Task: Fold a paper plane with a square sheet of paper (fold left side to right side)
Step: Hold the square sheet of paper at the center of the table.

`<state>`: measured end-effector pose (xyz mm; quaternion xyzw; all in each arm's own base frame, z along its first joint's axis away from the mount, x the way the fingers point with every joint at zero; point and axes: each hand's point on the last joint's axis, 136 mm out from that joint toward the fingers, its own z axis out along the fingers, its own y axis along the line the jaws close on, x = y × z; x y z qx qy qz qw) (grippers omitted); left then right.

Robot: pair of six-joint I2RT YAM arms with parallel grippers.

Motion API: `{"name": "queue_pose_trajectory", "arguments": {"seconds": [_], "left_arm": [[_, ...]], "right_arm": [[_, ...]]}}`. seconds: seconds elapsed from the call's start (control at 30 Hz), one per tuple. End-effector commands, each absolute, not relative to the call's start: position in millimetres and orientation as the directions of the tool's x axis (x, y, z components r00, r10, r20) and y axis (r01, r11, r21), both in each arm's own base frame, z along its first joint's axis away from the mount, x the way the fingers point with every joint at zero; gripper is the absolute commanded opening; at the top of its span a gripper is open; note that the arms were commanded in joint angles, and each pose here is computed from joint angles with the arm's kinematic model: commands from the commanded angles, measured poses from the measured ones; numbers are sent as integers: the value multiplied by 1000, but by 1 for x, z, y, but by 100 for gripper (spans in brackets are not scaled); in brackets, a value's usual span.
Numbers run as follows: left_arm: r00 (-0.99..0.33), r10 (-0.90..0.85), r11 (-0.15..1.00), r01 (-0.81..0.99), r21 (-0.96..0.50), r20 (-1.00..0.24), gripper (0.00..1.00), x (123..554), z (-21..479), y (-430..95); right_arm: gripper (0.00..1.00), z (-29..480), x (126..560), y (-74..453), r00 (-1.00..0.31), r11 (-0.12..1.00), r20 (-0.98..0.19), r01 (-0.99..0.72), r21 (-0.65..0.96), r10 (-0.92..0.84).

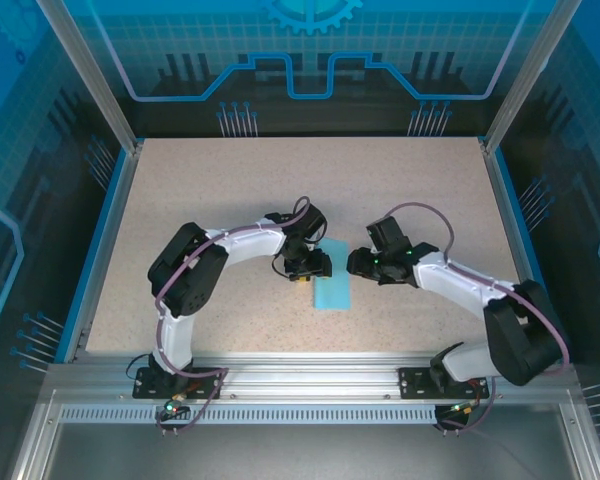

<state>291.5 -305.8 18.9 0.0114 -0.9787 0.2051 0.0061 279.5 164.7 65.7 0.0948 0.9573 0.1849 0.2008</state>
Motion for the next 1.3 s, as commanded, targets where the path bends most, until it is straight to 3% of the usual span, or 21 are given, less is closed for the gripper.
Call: {"name": "queue_pose_trajectory", "arguments": {"seconds": [0.0,0.27,1.27], "left_arm": [[-996,-23,942,-53,-333,91,56,274,-19,-304],[-992,-37,940,-76,-332,122,56,273,-26,-307],[-993,-12,946,-51,-320,122,53,272,-26,-304]], "right_arm": [[54,66,273,140,-873,917,-372,178,358,315],[60,69,265,125,-861,912,-379,201,356,338],[61,66,264,129,-875,914,-365,181,363,318]]}}
